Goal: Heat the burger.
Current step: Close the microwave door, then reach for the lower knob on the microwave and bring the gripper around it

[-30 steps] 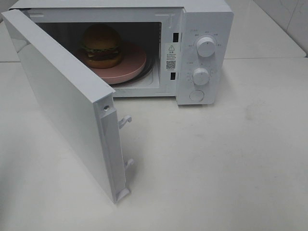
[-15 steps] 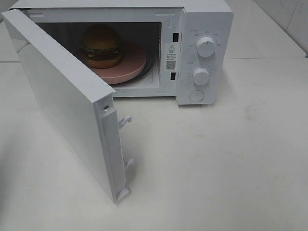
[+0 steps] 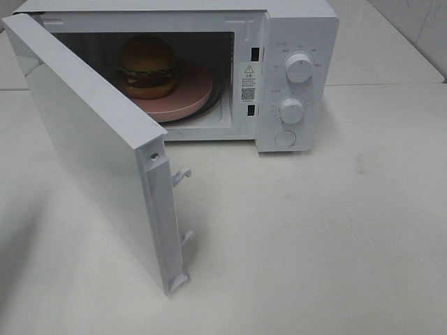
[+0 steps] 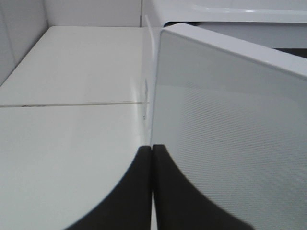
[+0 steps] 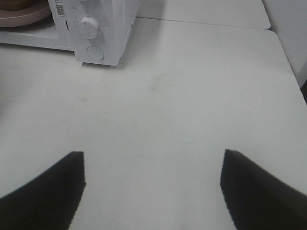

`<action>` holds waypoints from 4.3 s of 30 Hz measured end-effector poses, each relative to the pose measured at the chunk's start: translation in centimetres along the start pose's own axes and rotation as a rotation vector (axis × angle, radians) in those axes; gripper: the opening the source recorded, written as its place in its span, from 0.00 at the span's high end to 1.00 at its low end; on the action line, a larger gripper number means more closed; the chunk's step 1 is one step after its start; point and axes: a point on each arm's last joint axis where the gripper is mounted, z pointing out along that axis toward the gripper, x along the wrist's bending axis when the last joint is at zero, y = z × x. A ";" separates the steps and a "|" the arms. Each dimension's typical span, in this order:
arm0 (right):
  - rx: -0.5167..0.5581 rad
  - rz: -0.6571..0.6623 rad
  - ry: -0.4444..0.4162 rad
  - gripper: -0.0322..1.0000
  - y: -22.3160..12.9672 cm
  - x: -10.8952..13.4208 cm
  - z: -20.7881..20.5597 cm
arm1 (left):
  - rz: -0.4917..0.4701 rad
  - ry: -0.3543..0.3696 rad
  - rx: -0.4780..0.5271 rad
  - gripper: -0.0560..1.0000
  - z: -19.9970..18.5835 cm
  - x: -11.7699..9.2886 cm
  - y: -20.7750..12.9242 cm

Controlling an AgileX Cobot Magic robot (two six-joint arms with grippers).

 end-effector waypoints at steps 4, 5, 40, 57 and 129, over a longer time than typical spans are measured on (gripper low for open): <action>0.000 0.000 0.000 0.24 0.0 0.0 0.0 | 0.004 -0.068 -0.009 0.95 0.8 -0.5 -0.4; 0.000 0.000 0.000 0.24 0.0 0.0 0.0 | 0.003 -0.109 -0.002 0.95 1.3 -1.0 -0.8; 0.000 0.000 0.000 0.24 0.0 0.0 0.0 | -0.061 -0.312 0.042 0.95 9.8 -12.3 -2.8; 0.000 0.000 0.000 0.24 0.0 0.0 0.0 | -0.083 -0.237 0.035 0.95 14.5 -17.8 -2.0; 0.000 0.000 0.000 0.24 0.0 0.0 0.0 | 0.071 -0.459 1.036 0.03 6.3 -13.9 3.9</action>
